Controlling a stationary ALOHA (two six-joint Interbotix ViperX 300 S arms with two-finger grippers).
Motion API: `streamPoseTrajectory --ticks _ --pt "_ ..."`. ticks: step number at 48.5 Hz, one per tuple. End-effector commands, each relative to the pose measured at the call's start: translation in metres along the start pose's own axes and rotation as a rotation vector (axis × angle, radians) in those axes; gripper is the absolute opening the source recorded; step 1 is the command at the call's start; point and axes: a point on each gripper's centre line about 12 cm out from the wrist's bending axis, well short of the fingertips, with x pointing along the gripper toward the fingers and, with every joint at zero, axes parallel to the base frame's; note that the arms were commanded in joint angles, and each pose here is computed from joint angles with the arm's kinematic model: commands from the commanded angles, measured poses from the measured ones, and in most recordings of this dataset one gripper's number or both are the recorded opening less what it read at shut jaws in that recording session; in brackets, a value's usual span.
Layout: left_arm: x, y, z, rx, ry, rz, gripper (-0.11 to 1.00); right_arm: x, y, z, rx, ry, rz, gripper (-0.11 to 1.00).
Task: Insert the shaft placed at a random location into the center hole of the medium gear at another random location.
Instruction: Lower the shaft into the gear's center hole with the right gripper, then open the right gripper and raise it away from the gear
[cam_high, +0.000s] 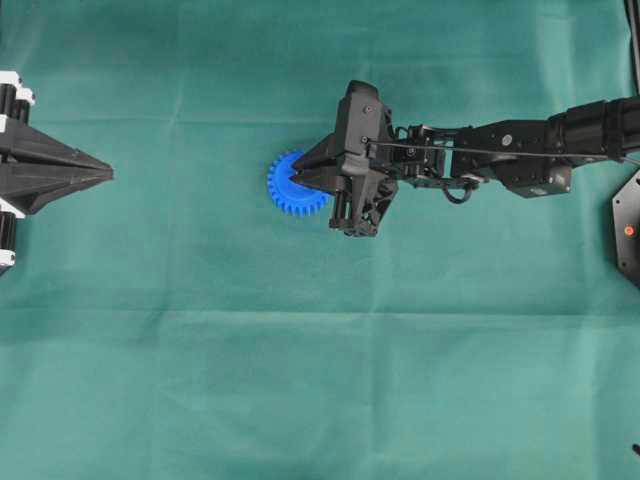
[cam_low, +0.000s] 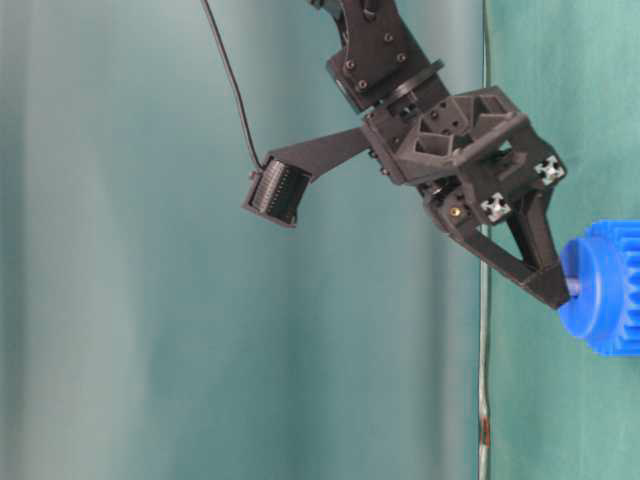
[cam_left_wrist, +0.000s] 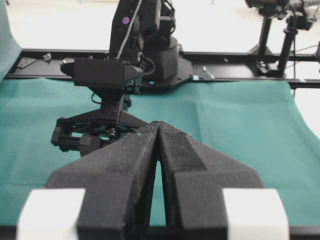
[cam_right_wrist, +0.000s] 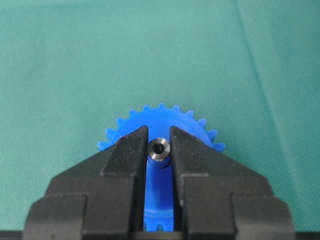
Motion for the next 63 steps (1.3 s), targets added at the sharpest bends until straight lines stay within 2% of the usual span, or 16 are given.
streamPoseTrajectory --ticks 1,15,17,21,27,31,40,63 --pt "0.002 0.0 0.007 0.0 -0.015 -0.002 0.0 -0.001 0.001 0.014 0.006 -0.048 0.001 0.13" --pt "0.003 0.0 0.006 -0.002 -0.012 0.0 0.0 -0.001 0.001 0.014 0.007 -0.049 0.001 0.14" --pt "0.003 0.0 0.006 0.002 -0.012 -0.001 0.0 -0.001 0.001 0.014 0.006 -0.049 0.001 0.17" --pt "0.003 0.0 0.006 0.002 -0.012 -0.001 0.0 -0.001 0.001 0.014 0.005 -0.049 0.003 0.36" --pt "0.003 0.0 0.006 0.0 -0.014 -0.002 0.0 -0.002 0.001 0.014 0.005 -0.049 0.003 0.74" --pt "0.003 0.0 0.006 -0.002 -0.012 0.0 0.0 -0.002 0.001 0.014 0.005 -0.049 0.003 0.91" --pt "0.003 0.0 0.006 -0.002 -0.012 0.0 0.0 -0.002 0.001 0.016 0.007 -0.057 0.001 0.83" --pt "0.003 0.0 0.006 0.002 -0.011 0.0 0.0 -0.031 0.002 0.057 0.008 -0.155 0.005 0.83"
